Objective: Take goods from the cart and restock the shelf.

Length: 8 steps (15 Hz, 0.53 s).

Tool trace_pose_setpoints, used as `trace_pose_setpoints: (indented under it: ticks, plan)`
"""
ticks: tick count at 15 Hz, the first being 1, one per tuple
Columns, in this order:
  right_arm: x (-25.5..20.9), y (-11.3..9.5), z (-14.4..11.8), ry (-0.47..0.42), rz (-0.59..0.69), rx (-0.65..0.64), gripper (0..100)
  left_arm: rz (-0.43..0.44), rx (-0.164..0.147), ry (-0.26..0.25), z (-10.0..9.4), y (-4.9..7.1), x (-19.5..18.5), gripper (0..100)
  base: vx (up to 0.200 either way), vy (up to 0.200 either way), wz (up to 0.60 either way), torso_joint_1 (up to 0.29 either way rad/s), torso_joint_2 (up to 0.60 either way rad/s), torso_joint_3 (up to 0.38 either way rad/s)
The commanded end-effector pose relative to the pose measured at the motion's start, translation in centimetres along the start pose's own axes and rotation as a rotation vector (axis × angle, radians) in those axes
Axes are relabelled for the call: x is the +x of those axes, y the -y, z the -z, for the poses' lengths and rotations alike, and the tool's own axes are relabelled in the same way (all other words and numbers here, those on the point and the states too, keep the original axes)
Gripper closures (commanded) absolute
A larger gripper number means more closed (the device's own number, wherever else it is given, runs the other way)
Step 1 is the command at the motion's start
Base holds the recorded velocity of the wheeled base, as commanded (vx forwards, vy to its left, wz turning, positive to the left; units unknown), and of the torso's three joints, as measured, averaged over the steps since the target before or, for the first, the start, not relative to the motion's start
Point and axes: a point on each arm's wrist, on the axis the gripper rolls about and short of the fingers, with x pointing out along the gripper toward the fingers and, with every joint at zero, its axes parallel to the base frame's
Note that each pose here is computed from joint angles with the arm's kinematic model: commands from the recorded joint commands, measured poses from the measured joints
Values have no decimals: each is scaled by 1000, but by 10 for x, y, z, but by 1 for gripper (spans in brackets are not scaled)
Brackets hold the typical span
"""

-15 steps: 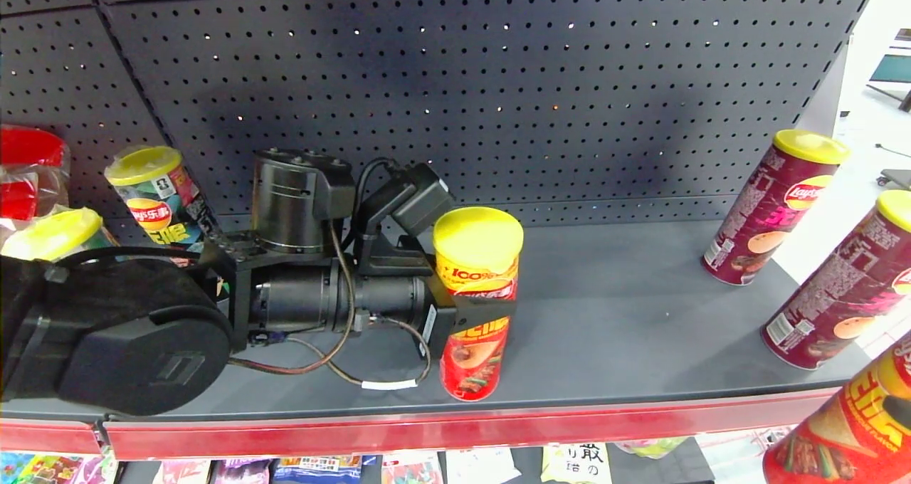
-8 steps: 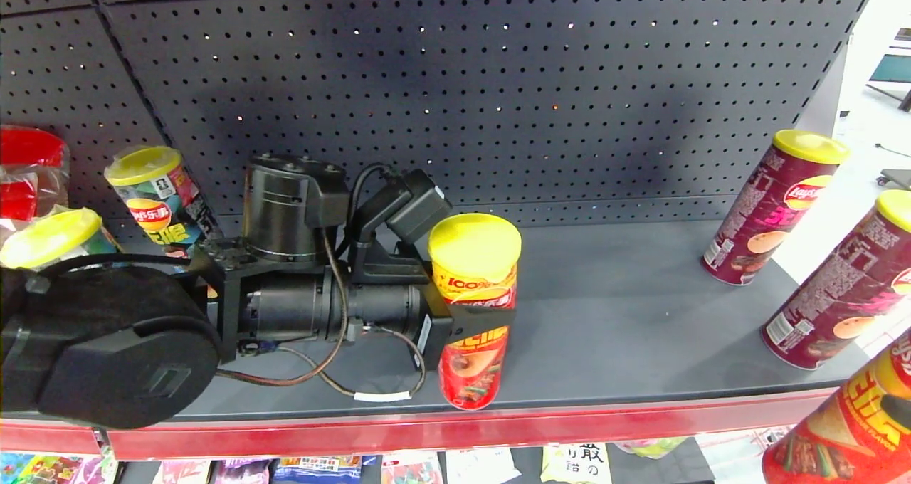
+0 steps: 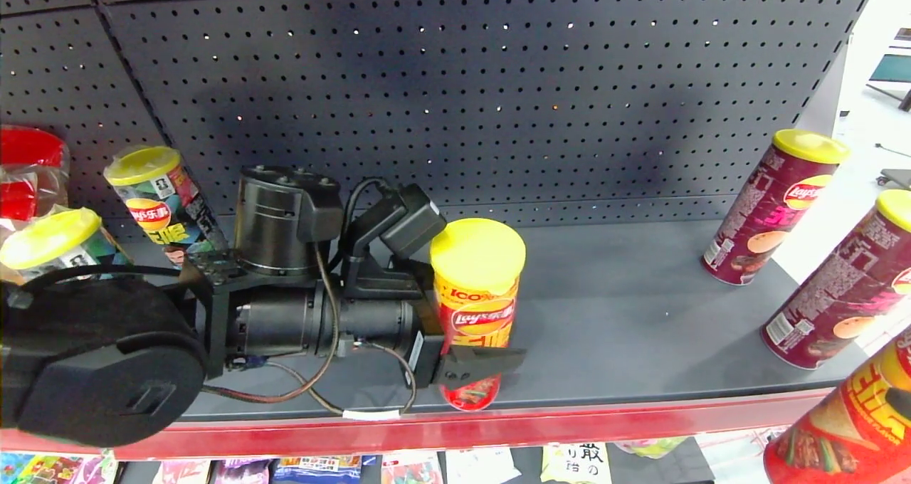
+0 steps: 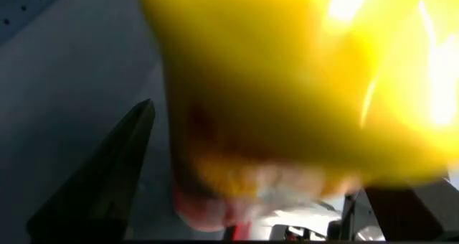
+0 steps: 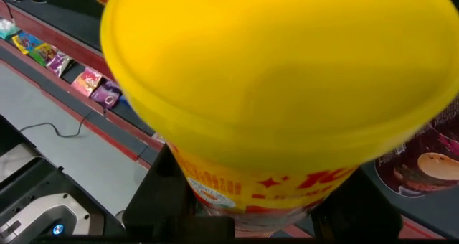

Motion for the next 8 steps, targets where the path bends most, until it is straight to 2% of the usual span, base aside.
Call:
trace_pose_setpoints:
  ticks: [1, 3, 6, 8]
  plan:
    - [3, 2, -4, -4, -4, 0, 100, -4, 0, -3, 4, 5, -8, 0, 0, 0, 0, 0, 0, 0]
    - [31, 12, -28, -31, -26, 5, 100, -11, 3, -1, 14, 23, -37, 0, 0, 0, 0, 0, 0, 0]
    - [70, 20, -41, -23, -72, -7, 100, -25, 3, 5, 21, 34, -57, 0, 0, 0, 0, 0, 0, 0]
    - [107, 18, -54, -20, -142, -23, 100, -65, 0, 0, 29, 43, -73, 0, 0, 0, 0, 0, 0, 0]
